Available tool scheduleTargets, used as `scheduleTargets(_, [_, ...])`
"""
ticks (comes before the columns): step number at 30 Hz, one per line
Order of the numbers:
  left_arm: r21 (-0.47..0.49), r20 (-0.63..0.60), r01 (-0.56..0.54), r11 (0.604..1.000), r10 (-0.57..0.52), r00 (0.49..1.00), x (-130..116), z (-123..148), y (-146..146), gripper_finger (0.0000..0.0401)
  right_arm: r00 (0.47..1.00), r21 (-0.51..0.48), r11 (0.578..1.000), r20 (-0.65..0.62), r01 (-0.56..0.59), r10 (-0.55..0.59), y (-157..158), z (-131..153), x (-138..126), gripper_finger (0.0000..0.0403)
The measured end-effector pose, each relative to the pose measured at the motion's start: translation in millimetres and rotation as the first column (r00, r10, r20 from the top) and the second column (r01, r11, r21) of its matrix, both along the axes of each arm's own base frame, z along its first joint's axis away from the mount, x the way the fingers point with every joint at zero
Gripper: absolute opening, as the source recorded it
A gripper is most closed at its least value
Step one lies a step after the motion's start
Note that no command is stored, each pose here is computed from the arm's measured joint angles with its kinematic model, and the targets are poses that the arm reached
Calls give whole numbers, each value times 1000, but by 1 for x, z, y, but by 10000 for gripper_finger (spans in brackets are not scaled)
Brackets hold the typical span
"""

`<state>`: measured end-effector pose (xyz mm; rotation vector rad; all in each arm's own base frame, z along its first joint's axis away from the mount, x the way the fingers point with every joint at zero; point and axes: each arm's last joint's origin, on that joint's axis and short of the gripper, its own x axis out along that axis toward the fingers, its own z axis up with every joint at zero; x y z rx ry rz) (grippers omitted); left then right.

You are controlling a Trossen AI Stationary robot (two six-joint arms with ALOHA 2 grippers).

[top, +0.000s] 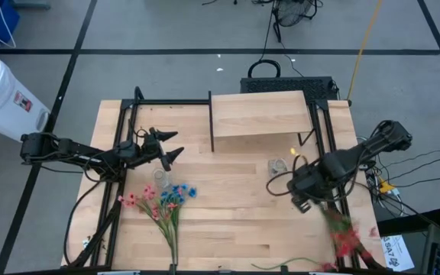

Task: Pick and place flowers into a vace then onto a shelf
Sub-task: Put the red flowers into the right transparent vase

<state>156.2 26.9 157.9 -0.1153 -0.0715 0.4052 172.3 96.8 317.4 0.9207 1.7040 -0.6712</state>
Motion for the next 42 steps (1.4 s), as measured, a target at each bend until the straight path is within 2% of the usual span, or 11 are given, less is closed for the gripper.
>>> scheduleTargets(6, [24, -2, -17, 1000, 17, 1000, 0, 1, 2, 365, 998, 65, 997, 57, 32, -36, -7, 20, 4, 0])
scheduleTargets(9, [12, -3, -28, 1000, 28, 1000, -1, 0, 4, 365, 997, 133, 988, 10, 77, -79, -12, 20, 8, 0])
scheduleTargets(16, [-18, -1, -29, 999, 29, 1000, -1, -1, 5, 365, 973, 208, 959, 89, 190, -212, -33, 28, 14, 0])
scheduleTargets(20, [-27, 3, -27, 999, 27, 1000, -1, -1, 5, 365, 949, 336, 903, 75, 267, -308, -42, 33, 19, 0])
scheduleTargets(23, [-30, 4, -27, 999, 27, 1000, -1, -1, 5, 365, 928, 382, 862, 33, 332, -372, -50, 36, 18, 0])
scheduleTargets(27, [-45, 16, -26, 999, 27, 1000, -1, 0, 5, 365, 903, 470, 788, -52, 398, -425, -56, 38, 21, 0])
scheduleTargets(31, [-41, 21, -33, 999, 34, 999, -1, 0, 5, 365, 878, 509, 739, -76, 442, -473, -66, 39, 24, 0])
scheduleTargets(34, [-42, 22, -34, 999, 35, 999, -1, 0, 5, 365, 847, 545, 682, -105, 487, -522, -74, 40, 31, 0])
scheduleTargets(37, [-53, 23, -34, 998, 35, 999, -1, 0, 5, 365, 822, 579, 647, -76, 497, -564, -81, 41, 39, 0])
scheduleTargets(42, [-75, 25, -30, 997, 32, 999, -1, -1, 5, 365, 796, 610, 595, -102, 524, -597, -90, 36, 54, 0])
